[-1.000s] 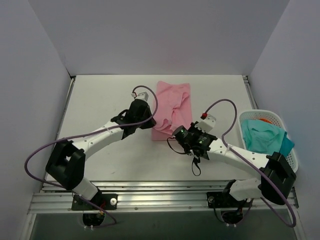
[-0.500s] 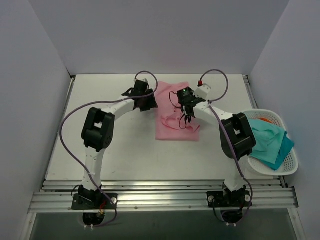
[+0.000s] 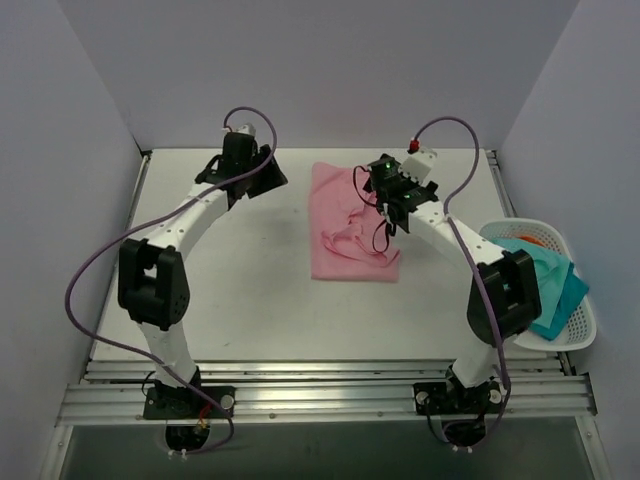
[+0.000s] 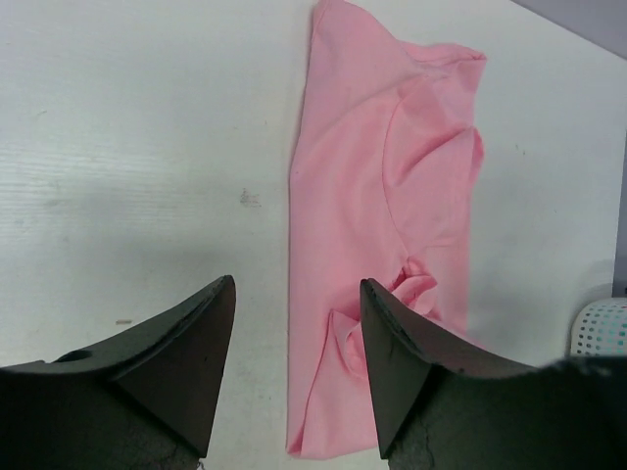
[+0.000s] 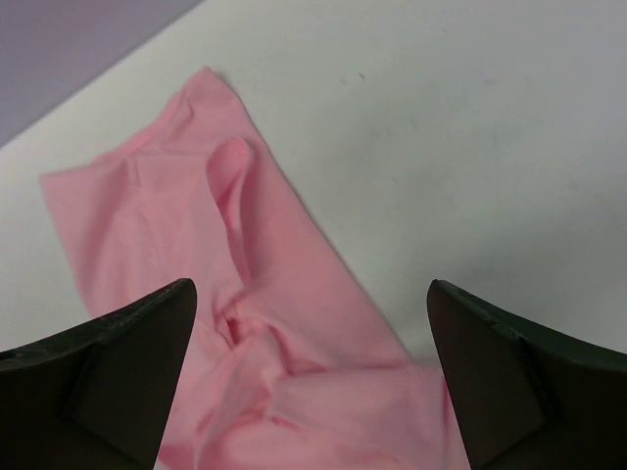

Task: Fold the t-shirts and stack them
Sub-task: Fold the tshirt

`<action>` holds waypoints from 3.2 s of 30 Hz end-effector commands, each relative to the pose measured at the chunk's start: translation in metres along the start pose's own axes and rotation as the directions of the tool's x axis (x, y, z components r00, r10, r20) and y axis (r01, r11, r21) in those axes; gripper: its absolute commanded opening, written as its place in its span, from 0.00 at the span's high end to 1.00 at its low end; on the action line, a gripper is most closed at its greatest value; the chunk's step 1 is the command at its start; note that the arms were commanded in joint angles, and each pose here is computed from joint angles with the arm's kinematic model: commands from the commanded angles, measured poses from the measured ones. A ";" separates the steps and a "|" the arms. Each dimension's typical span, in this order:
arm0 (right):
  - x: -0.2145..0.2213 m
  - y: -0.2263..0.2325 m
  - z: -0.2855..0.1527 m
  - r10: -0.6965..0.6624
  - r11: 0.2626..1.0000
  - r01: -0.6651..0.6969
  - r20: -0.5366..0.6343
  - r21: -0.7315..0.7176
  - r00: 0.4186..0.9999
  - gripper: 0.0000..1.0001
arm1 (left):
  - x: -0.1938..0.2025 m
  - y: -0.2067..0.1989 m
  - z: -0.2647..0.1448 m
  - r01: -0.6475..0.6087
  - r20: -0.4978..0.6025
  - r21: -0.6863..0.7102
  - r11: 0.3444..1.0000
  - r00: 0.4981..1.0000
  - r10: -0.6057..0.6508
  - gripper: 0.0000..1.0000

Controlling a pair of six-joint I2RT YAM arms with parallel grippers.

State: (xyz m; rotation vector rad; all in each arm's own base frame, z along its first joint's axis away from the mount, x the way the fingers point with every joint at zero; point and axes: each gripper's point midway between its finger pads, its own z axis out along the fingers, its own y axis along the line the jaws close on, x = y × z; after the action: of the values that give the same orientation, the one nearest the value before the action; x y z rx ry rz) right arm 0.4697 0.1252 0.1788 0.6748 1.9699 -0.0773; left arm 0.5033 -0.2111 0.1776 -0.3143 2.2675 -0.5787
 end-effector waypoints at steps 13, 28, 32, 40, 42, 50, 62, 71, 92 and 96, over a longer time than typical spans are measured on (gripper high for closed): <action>0.118 -0.092 -0.052 0.027 0.999 -0.030 -0.167 -0.015 0.986 0.00 | 0.097 -0.007 -0.010 -0.017 -0.078 0.215 0.976 0.996 0.035 0.37; 0.125 -0.085 -0.013 0.007 1.000 -0.002 -0.184 0.023 0.983 0.00 | 0.129 -0.042 0.037 -0.058 -0.137 0.328 0.943 0.985 0.108 0.37; 0.118 -0.080 -0.017 0.010 1.000 -0.009 -0.184 0.006 0.983 0.00 | 0.127 -0.044 0.042 -0.060 -0.137 0.332 0.942 0.984 0.110 0.37; 0.109 -0.066 -0.028 0.032 0.998 -0.041 -0.197 -0.046 0.980 0.13 | 0.131 -0.043 0.051 -0.050 -0.147 0.330 0.942 0.984 0.104 0.38; 0.114 -0.061 -0.033 0.029 0.997 -0.043 -0.206 -0.063 0.978 0.14 | 0.130 -0.044 0.051 -0.049 -0.144 0.334 0.941 0.984 0.103 0.38; 0.127 -0.048 -0.049 0.009 0.996 -0.028 -0.212 -0.086 0.977 0.21 | 0.129 -0.046 0.051 -0.047 -0.141 0.335 0.941 0.985 0.099 0.38; 0.142 -0.056 -0.050 -0.003 0.998 -0.012 -0.216 -0.067 0.976 0.38 | 0.129 -0.045 0.047 -0.055 -0.140 0.333 0.941 0.984 0.107 0.38; 0.155 -0.079 -0.052 -0.012 0.999 0.001 -0.223 -0.047 0.975 0.59 | 0.132 -0.042 0.045 -0.053 -0.140 0.329 0.943 0.985 0.104 0.38; 0.163 -0.092 -0.042 -0.010 0.999 0.003 -0.240 -0.032 0.971 1.00 | 0.122 -0.056 0.027 -0.038 -0.127 0.372 0.927 0.988 0.092 0.38; 0.164 -0.093 -0.040 -0.012 1.000 0.004 -0.244 -0.031 0.970 1.00 | 0.123 -0.065 0.021 -0.025 -0.141 0.397 0.918 0.986 0.088 0.38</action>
State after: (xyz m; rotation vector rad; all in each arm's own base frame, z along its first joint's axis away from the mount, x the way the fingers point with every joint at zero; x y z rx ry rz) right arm 0.3344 0.1349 0.0357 0.6774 2.2233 0.0433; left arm 0.4347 -0.3098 0.0714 -0.0470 2.3466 -0.9545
